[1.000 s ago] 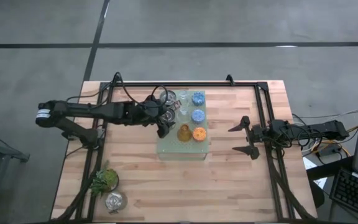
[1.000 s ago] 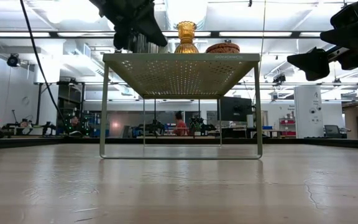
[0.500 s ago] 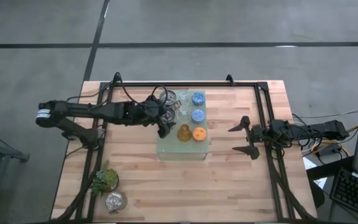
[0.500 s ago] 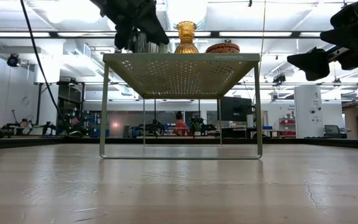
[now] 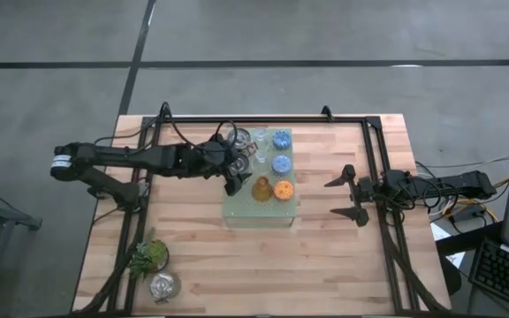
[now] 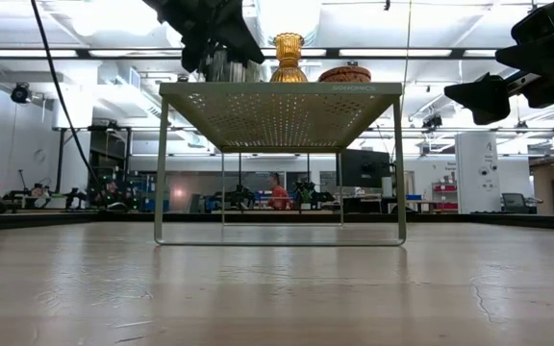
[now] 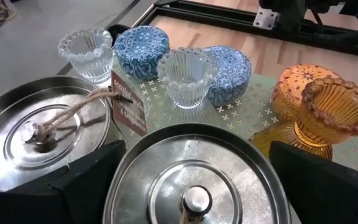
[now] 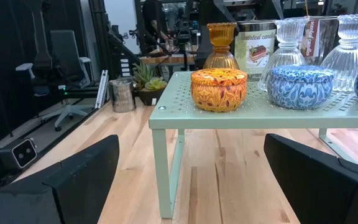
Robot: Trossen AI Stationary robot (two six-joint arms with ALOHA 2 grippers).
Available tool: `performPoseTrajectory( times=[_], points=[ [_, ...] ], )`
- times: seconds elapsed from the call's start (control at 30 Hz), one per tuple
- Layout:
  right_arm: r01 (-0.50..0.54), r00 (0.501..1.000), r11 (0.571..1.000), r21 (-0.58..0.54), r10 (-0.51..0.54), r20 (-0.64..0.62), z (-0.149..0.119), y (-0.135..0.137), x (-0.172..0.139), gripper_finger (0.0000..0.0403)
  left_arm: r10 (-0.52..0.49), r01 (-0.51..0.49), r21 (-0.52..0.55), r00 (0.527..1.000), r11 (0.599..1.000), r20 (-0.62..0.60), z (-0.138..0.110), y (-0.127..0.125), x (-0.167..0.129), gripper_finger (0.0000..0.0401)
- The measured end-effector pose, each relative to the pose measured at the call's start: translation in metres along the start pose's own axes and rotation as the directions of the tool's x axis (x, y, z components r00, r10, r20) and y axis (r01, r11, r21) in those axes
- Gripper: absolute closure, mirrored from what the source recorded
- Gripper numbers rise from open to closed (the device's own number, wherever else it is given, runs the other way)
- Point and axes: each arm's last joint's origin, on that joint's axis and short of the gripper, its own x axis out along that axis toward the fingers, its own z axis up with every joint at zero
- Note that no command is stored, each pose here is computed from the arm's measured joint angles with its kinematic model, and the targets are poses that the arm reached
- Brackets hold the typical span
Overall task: Pick & Place candle stick holders
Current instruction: Put the green scented candle on the shelf aligned with the other brown scented candle
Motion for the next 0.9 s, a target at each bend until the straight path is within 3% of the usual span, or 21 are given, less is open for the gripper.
performPoseTrajectory(
  times=[0.27, 0.77, 0.9],
  points=[
    [0.000, 1.000, 1.000, 0.000, 0.000, 0.000, 0.000, 0.000, 0.000, 0.0012, -0.004, 0.004, 0.026, 1.000, 1.000, 0.007, 0.003, 0.000, -0.001, 0.0001],
    [0.000, 1.000, 1.000, 0.000, 0.000, 0.000, 0.000, 0.000, 0.000, 0.0012, -0.024, 0.022, 0.049, 0.999, 0.999, 0.042, 0.031, 0.000, -0.021, 0.0001],
    [0.000, 1.000, 1.000, 0.000, 0.000, 0.000, 0.000, 0.000, 0.000, 0.0012, -0.037, 0.039, 0.146, 0.999, 0.988, -0.018, 0.036, -0.003, -0.038, 0.0001]
  ],
)
